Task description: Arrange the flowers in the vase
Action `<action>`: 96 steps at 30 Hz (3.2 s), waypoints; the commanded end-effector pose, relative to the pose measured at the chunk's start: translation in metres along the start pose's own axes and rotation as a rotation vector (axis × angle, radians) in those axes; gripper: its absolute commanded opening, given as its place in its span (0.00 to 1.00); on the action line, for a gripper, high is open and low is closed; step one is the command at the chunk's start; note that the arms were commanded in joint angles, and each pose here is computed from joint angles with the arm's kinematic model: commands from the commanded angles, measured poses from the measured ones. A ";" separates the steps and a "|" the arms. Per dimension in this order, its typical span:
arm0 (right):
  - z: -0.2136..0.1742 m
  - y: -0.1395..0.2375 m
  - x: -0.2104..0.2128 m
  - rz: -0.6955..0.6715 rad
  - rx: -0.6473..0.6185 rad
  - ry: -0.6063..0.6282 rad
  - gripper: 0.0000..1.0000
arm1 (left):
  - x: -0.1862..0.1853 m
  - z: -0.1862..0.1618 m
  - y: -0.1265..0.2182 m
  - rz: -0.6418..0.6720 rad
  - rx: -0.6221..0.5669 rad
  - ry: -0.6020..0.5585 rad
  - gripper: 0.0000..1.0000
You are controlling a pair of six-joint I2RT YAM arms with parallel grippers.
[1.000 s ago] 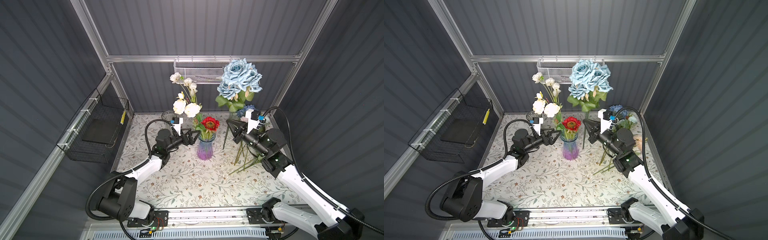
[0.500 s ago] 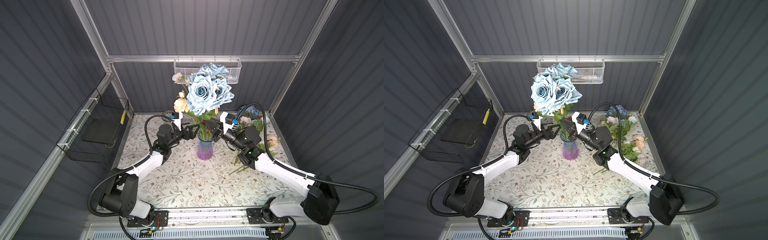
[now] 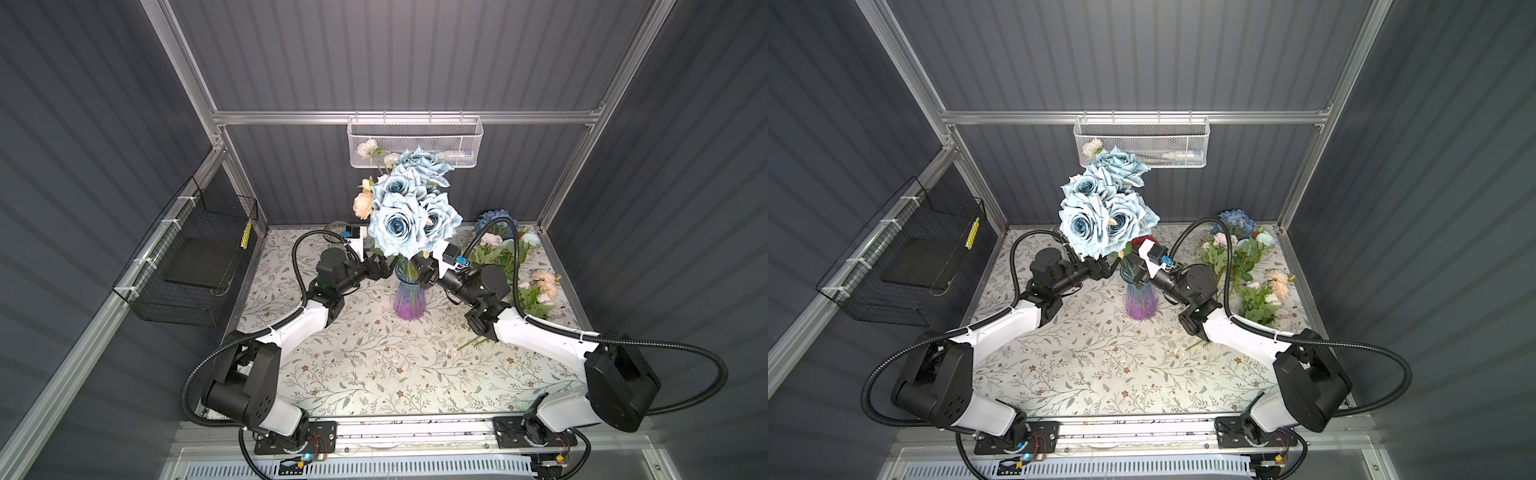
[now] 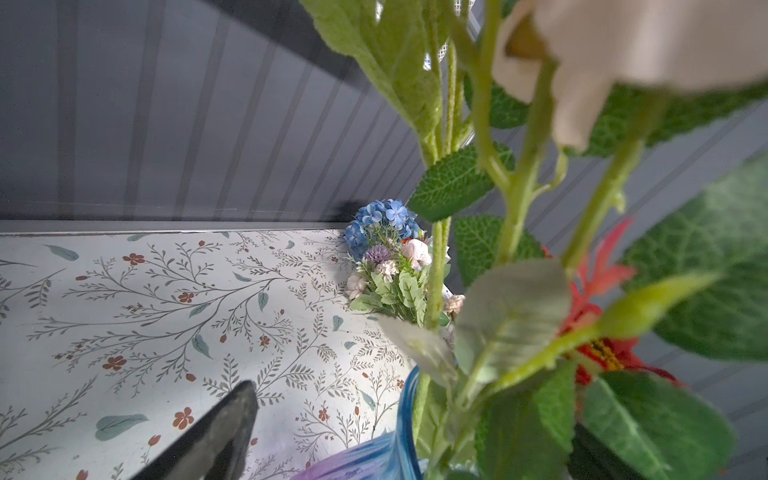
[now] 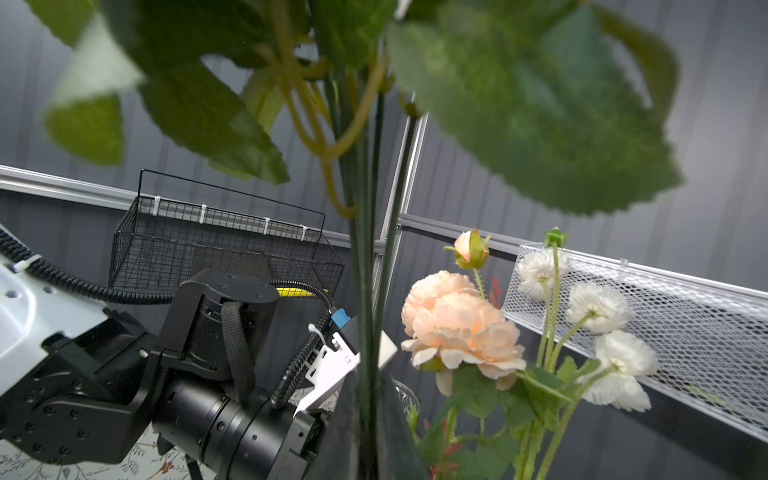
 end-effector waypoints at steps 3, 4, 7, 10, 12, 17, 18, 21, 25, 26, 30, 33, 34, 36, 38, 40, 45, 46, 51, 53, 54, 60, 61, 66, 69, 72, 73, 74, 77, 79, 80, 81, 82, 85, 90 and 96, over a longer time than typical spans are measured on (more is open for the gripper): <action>-0.003 0.005 0.006 -0.013 -0.015 0.015 0.00 | -0.006 0.008 -0.001 -0.013 -0.012 -0.032 0.97; -0.006 0.006 0.007 -0.009 -0.006 0.012 0.00 | -0.005 0.007 -0.002 -0.012 -0.010 -0.030 0.97; -0.020 0.010 0.007 -0.037 0.045 0.003 0.00 | -0.005 0.008 -0.002 -0.014 -0.011 -0.031 0.97; -0.032 0.013 0.012 -0.031 0.076 -0.012 0.00 | -0.006 0.008 -0.002 -0.017 -0.009 -0.030 0.97; -0.040 0.015 0.015 -0.028 0.101 -0.026 0.00 | -0.006 0.007 -0.002 -0.015 -0.004 -0.030 0.97; -0.058 0.023 0.023 -0.018 0.169 -0.042 0.00 | -0.006 0.006 0.002 0.001 0.002 -0.044 0.97; -0.062 0.024 0.025 -0.011 0.186 -0.045 0.00 | -0.007 0.006 0.003 0.002 0.004 -0.047 0.97; -0.070 0.026 0.029 0.007 0.229 -0.046 0.00 | -0.007 0.005 0.005 0.008 0.016 -0.055 0.97; -0.081 0.027 0.034 0.034 0.290 -0.047 0.00 | -0.009 -0.002 0.011 0.019 0.058 -0.074 0.98; -0.085 0.028 0.035 0.037 0.310 -0.048 0.00 | -0.009 -0.004 0.014 0.026 0.070 -0.081 0.99; -0.093 0.032 0.036 0.038 0.371 -0.045 0.00 | -0.015 -0.014 0.034 0.055 0.121 -0.109 0.99; -0.101 0.035 0.036 0.030 0.420 -0.043 0.00 | -0.020 -0.020 0.052 0.072 0.134 -0.116 0.99; -0.103 0.036 0.036 0.032 0.431 -0.040 0.00 | -0.022 -0.022 0.057 0.075 0.138 -0.116 0.99; -0.108 0.038 0.037 0.032 0.452 -0.045 0.00 | -0.029 -0.025 0.067 0.056 0.142 -0.118 0.99; -0.111 0.038 0.038 0.035 0.468 -0.053 0.01 | -0.038 -0.026 0.073 0.021 0.140 -0.118 0.99; -0.114 0.039 0.038 0.031 0.483 -0.060 0.02 | -0.048 -0.025 0.076 -0.013 0.140 -0.128 0.99; -0.116 0.039 0.038 0.030 0.501 -0.069 0.08 | -0.064 -0.028 0.069 -0.069 0.153 -0.162 0.99; -0.115 0.039 0.038 0.032 0.503 -0.070 0.09 | -0.066 -0.029 0.066 -0.079 0.161 -0.167 0.99; -0.115 0.039 0.038 0.050 0.528 -0.067 0.10 | -0.068 -0.036 0.057 -0.087 0.173 -0.183 0.99; -0.115 0.040 0.039 0.060 0.542 -0.069 0.12 | -0.067 -0.033 0.056 -0.080 0.148 -0.186 0.99; -0.116 0.040 0.039 0.064 0.546 -0.069 0.14 | -0.065 -0.031 0.056 -0.071 0.133 -0.183 1.00; -0.113 0.041 0.039 0.061 0.532 -0.070 0.35 | -0.062 -0.021 0.055 -0.043 0.070 -0.196 1.00; -0.112 0.041 0.039 0.060 0.530 -0.069 0.36 | -0.061 -0.022 0.055 -0.038 0.071 -0.198 0.99; -0.109 0.040 0.037 0.053 0.519 -0.061 0.39 | -0.056 -0.025 0.055 -0.015 0.084 -0.195 0.99; -0.106 0.041 0.037 0.053 0.514 -0.060 0.43 | -0.051 -0.029 0.056 0.004 0.091 -0.189 0.99; -0.102 0.042 0.035 0.048 0.507 -0.056 0.47 | -0.045 -0.032 0.059 0.034 0.091 -0.183 0.99; -0.101 0.043 0.035 0.045 0.505 -0.054 0.48 | -0.043 -0.033 0.060 0.043 0.089 -0.182 0.99; -0.098 0.045 0.034 0.044 0.501 -0.053 0.49 | -0.041 -0.034 0.061 0.050 0.087 -0.177 0.99; -0.091 0.049 0.033 0.036 0.488 -0.052 0.51 | -0.037 -0.031 0.061 0.081 0.069 -0.165 0.99; -0.085 0.053 0.032 0.028 0.479 -0.055 0.52 | -0.037 -0.028 0.059 0.087 0.060 -0.156 1.00; -0.082 0.055 0.032 0.028 0.474 -0.058 0.53 | -0.037 -0.027 0.059 0.090 0.050 -0.153 0.99; -0.079 0.058 0.032 0.023 0.470 -0.064 0.54 | -0.036 -0.024 0.059 0.096 0.034 -0.148 0.99; -0.076 0.061 0.032 0.020 0.468 -0.068 0.54 | -0.035 -0.022 0.058 0.103 0.019 -0.145 0.99; -0.071 0.074 0.033 0.001 0.473 -0.077 0.57 | -0.030 -0.016 0.056 0.131 -0.022 -0.132 0.99; -0.057 0.103 0.029 -0.063 0.468 -0.073 0.61 | -0.025 -0.010 0.049 0.144 -0.064 -0.123 1.00; -0.052 0.144 0.017 -0.172 0.529 -0.056 0.68 | -0.026 -0.004 0.041 0.123 -0.090 -0.123 0.99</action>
Point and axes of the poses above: each gripper's point midway between its finger pads, its own y axis back along the fingers, its own x axis along the line the jaws close on, z = x × y, the point moved 3 cm from there along y, back along the fingers, and after that the axes turned 14 degrees about y, right-handed, at the moved point
